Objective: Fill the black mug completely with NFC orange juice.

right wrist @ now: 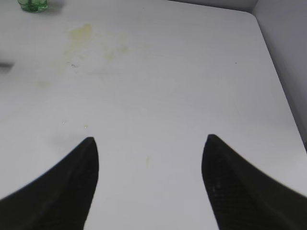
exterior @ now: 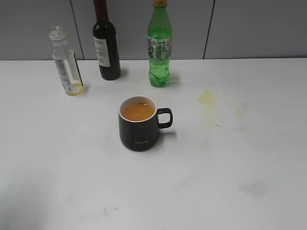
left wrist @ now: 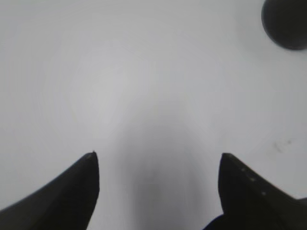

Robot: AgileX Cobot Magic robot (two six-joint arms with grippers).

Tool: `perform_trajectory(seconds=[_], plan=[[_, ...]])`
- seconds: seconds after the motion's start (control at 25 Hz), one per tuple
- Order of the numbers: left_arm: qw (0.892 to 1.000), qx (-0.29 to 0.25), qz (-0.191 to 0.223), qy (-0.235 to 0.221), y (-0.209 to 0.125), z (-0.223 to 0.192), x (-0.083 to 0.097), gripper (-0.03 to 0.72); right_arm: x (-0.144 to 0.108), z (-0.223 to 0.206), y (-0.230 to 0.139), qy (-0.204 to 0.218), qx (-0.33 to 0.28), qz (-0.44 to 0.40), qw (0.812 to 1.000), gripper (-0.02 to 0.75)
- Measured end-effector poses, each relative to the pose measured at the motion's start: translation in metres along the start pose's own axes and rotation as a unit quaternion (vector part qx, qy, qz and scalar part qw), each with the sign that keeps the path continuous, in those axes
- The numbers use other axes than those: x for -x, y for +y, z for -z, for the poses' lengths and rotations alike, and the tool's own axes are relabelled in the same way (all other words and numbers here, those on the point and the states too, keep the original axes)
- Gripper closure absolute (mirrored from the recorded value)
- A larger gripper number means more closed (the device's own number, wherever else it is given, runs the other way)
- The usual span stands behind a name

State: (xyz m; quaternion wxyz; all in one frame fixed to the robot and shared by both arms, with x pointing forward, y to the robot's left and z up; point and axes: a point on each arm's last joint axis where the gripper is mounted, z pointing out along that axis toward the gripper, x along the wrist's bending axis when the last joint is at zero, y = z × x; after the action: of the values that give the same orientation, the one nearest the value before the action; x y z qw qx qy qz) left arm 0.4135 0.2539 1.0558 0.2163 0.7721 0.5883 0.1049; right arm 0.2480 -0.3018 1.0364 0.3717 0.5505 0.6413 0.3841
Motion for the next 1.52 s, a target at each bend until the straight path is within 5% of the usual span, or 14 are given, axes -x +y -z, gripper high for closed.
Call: perform_trajectory(seconds=[0.56,0.8,1.0,1.52], plan=[[0.994,0.104,-0.018,0.031,-0.108,0.061,0.006,0.099,0.000,0.000,0.000,0.000,0.000,0.000,1.000,0.224],[0.980,0.195,-0.026,0.043,-0.148,0.068,0.007,0.104,0.000,0.000,0.000,0.000,0.000,0.000,1.000,0.224],[0.967,0.242,-0.035,0.073,-0.160,0.071,0.003,0.104,0.000,0.000,0.000,0.000,0.000,0.000,1.000,0.224],[0.964,0.250,-0.037,0.078,-0.159,0.071,0.002,0.105,0.000,0.000,0.000,0.000,0.000,0.000,1.000,0.224]])
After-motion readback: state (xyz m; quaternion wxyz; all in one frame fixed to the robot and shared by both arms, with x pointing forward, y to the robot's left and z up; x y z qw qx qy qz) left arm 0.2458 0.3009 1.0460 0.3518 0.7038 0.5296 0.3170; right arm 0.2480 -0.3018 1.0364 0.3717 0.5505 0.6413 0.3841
